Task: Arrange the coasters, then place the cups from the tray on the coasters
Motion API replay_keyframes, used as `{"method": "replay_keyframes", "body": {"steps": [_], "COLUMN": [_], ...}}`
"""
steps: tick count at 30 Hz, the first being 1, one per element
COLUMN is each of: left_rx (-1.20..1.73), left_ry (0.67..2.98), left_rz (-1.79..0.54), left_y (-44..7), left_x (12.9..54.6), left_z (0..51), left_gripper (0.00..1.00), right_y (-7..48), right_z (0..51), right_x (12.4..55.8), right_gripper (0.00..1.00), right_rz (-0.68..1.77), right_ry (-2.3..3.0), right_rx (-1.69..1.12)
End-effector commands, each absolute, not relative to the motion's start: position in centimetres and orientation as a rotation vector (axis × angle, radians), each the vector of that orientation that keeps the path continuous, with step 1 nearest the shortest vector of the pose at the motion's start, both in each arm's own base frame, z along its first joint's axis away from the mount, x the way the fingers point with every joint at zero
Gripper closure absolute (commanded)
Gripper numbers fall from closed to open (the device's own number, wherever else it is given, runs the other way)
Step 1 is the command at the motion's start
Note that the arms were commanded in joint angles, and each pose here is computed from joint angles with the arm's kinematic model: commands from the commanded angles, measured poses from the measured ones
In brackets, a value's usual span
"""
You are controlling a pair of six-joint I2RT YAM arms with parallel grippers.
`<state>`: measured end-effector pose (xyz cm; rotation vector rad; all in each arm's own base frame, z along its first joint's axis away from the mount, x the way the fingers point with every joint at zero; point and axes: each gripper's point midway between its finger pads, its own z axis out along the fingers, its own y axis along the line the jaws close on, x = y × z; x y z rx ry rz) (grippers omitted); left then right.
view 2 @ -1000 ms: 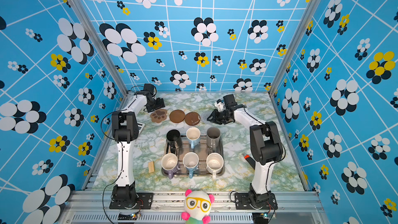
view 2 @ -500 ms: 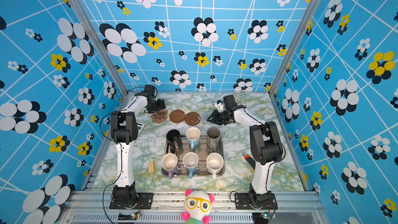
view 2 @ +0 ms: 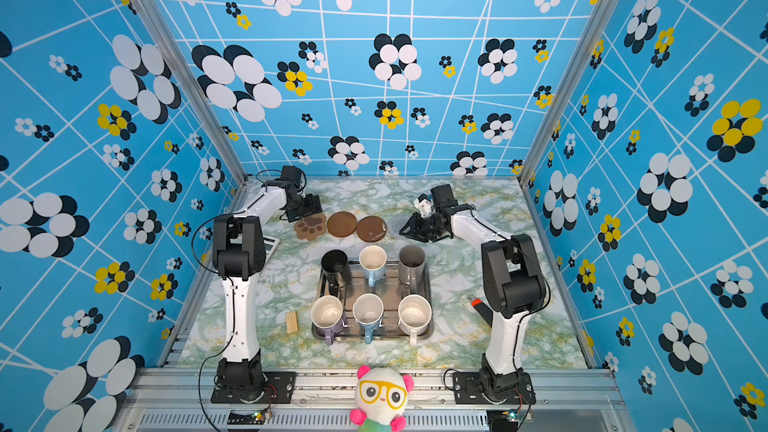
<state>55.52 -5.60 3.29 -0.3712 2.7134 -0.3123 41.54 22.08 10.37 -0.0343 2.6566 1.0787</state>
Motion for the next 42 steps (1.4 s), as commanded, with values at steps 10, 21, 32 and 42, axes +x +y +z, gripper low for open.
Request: {"method": "replay_keyframes", "body": {"steps": [10, 21, 32, 42], "left_rx": [-0.408, -0.393, -0.373, -0.368], "left_ry": [2.864, 2.793, 2.686, 2.652], "left_rz": [-0.316, -0.273, -0.255, -0.26], "left_y": [-7.2, -6.5, -6.2, -6.2], "left_x": [51.4, 53.1, 54.7, 54.6], "left_z": [0.6, 3.6, 7.8, 9.1], "left_gripper": [0.16, 0.15, 0.13, 0.13], "right_y": [22.6, 24.2, 27.7, 28.6], "right_z": [11.3, 11.7, 9.8, 5.8], "right_x": [41.0, 42.1, 43.1, 42.8], "right_gripper": [0.7, 0.7, 0.78, 0.9], "right_rz": [1.114, 1.17, 1.2, 1.2], "right_ry": [2.633, 2.627, 2.706, 2.828], "right_rx": [-0.059, -0.094, -0.231, -0.278]}}
